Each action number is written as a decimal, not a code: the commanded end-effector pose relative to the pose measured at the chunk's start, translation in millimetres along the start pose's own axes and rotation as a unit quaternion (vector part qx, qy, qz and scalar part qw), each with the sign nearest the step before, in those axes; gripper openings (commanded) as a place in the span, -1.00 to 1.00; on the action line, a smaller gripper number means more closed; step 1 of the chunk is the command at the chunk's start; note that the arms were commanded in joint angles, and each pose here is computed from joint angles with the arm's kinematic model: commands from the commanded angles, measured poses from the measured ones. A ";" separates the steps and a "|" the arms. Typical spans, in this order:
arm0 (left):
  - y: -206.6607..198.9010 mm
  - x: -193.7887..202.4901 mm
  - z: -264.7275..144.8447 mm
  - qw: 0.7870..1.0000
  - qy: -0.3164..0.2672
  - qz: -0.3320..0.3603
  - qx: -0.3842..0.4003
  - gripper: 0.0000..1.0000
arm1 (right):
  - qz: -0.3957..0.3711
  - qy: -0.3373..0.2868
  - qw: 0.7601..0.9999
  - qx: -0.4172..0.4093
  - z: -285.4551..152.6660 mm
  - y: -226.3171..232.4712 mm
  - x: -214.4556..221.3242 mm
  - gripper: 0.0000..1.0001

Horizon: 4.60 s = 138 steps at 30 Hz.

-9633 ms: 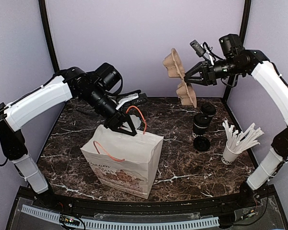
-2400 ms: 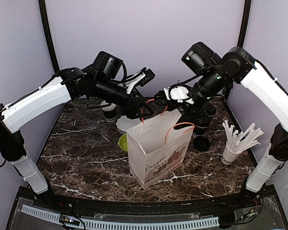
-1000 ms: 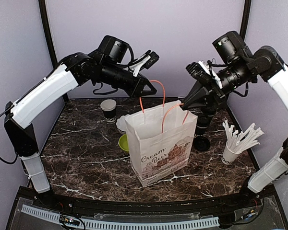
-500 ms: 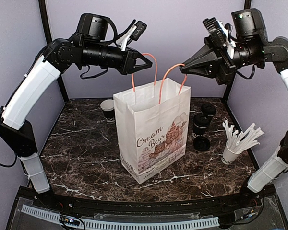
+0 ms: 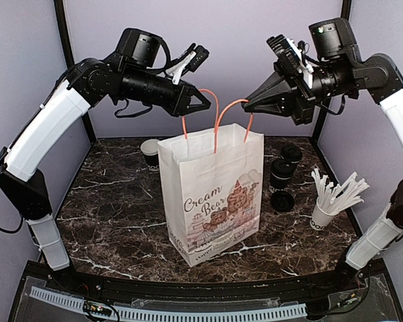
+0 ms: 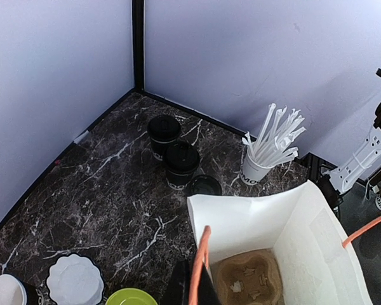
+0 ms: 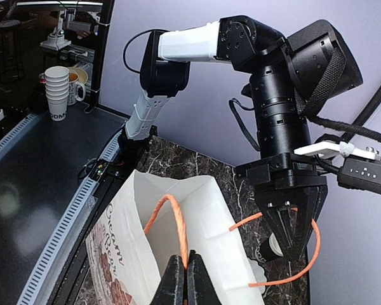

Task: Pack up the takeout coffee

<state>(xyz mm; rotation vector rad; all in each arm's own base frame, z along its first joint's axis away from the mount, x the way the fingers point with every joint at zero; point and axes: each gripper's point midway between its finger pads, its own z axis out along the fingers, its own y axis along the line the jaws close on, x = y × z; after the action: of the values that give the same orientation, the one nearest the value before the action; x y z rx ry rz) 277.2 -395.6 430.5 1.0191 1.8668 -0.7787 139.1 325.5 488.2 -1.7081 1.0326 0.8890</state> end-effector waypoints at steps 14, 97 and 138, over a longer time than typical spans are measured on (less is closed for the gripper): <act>-15.0 34.0 -30.6 0.998 0.005 0.055 -0.003 0.95 | 0.035 0.053 0.997 -0.046 -1.2 41.8 46.6 0.34; 60.9 150.7 -29.8 0.995 0.081 0.023 -0.045 0.91 | 0.313 0.529 0.784 0.082 -107.3 -76.5 432.8 0.45; 56.5 156.4 -31.4 0.995 0.096 0.015 -0.034 0.91 | 0.346 0.526 0.774 0.066 -96.2 -89.5 463.8 0.75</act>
<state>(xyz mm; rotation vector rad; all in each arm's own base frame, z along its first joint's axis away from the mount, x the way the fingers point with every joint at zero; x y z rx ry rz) 270.4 -291.9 289.7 1.1071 2.0269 -0.5983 411.7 138.4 135.9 -1.6966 2.4994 0.1165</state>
